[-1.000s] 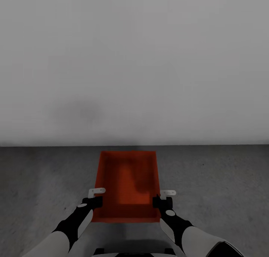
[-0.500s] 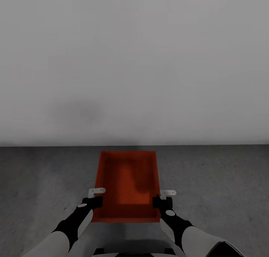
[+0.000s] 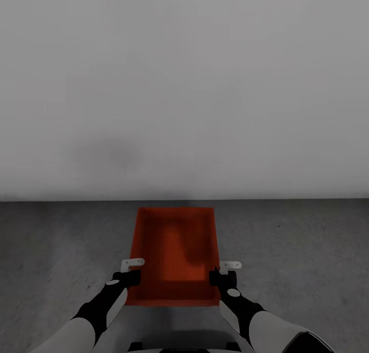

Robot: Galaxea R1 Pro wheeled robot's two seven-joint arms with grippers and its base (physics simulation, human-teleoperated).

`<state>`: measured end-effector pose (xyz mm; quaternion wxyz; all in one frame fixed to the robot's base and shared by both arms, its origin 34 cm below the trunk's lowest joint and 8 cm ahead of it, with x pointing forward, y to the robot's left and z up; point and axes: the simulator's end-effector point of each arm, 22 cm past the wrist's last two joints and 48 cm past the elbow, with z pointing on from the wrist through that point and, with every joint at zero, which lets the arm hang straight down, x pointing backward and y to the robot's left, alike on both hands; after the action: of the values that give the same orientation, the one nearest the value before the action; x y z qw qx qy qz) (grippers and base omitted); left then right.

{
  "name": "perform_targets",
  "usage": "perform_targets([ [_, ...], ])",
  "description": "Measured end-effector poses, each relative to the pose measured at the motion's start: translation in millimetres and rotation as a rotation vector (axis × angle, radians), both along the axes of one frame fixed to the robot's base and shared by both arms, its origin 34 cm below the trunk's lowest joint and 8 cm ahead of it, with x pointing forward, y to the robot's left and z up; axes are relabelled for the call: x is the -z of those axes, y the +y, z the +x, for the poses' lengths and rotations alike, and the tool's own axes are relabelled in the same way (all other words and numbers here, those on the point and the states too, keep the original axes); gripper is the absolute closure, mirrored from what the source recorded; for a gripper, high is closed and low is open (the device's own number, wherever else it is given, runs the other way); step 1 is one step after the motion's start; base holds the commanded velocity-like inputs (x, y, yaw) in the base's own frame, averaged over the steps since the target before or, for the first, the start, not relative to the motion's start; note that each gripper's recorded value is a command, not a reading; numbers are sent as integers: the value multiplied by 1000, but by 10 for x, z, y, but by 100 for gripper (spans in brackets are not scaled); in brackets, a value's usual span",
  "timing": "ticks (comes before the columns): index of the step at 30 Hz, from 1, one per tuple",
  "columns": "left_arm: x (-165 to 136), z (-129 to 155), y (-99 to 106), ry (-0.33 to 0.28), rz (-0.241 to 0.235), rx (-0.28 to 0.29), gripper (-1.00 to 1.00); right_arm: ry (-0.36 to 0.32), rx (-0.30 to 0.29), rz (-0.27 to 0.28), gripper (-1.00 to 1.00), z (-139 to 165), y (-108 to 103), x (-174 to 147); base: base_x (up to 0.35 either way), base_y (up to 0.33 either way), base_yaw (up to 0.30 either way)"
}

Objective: Move the two storage containers from the living room to the garage. In the garage, place one container on the floor and stack the other container on top of it (either order is fine).

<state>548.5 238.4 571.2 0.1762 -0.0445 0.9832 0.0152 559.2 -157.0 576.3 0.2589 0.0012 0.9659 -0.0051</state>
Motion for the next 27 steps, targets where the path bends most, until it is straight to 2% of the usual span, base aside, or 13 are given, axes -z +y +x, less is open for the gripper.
perform_targets([
  [27,268,78,-3,0,0,-1,100,0,-1,0,100,80,-3,268,0,0,0],
])
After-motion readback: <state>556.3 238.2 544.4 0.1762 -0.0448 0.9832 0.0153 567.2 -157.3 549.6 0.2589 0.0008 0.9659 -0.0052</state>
